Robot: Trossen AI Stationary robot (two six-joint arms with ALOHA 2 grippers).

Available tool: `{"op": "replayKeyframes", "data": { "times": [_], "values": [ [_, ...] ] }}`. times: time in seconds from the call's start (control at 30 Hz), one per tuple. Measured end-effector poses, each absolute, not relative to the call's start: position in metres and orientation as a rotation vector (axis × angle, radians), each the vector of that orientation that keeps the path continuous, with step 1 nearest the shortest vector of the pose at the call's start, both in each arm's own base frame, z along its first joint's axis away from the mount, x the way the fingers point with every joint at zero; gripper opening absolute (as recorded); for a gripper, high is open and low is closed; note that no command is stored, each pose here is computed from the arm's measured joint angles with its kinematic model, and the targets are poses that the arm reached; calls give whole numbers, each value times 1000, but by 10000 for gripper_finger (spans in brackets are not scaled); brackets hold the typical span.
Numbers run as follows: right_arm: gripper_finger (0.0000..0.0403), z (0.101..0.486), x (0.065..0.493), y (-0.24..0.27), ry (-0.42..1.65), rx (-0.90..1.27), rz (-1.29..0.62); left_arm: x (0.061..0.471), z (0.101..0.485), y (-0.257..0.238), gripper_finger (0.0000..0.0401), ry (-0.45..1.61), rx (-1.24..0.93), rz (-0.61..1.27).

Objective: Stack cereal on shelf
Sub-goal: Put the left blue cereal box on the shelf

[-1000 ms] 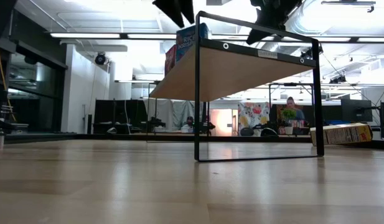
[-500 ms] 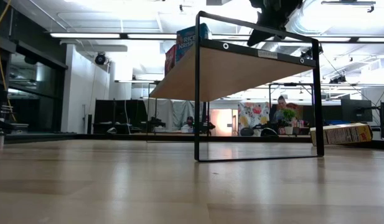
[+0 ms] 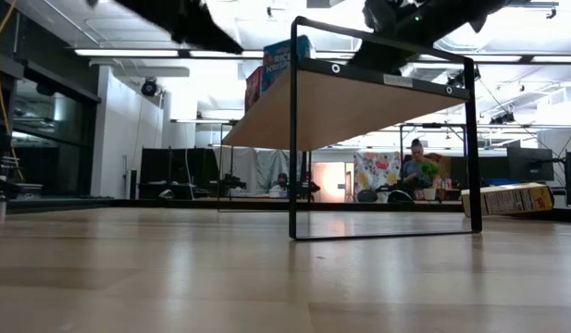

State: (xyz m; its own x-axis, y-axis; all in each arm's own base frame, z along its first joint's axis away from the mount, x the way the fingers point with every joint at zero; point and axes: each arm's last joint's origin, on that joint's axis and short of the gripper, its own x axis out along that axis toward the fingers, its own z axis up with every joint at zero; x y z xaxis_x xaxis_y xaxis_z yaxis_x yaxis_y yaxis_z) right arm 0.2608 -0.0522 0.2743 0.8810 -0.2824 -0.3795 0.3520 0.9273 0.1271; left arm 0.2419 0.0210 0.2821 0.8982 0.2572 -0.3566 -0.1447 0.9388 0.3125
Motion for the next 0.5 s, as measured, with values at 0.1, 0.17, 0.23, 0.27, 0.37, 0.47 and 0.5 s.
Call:
{"op": "replayKeyframes", "data": {
  "times": [0.1, 0.17, 0.23, 0.27, 0.37, 0.47, 0.5],
  "values": [
    [0, 268, 265, -52, 315, 196, -322, 247, 258, 21, 1, 355, 224, 218],
    [0, 264, 269, -53, 295, 214, -326, 251, 246, 22, 1, 353, 196, 226],
    [0, 259, 273, -54, 298, 215, -345, 258, 239, 22, 0, 329, 179, 231],
    [0, 255, 275, -55, 308, 212, -363, 261, 237, 23, 0, 322, 177, 232],
    [0, 246, 283, -57, 314, 210, -376, 270, 228, 23, 0, 313, 177, 235],
    [0, 242, 287, -58, 317, 209, -377, 277, 221, 25, 0, 319, 179, 261],
    [0, 241, 287, -58, 319, 209, -377, 278, 219, 27, 0, 323, 179, 266]
  ]
}}
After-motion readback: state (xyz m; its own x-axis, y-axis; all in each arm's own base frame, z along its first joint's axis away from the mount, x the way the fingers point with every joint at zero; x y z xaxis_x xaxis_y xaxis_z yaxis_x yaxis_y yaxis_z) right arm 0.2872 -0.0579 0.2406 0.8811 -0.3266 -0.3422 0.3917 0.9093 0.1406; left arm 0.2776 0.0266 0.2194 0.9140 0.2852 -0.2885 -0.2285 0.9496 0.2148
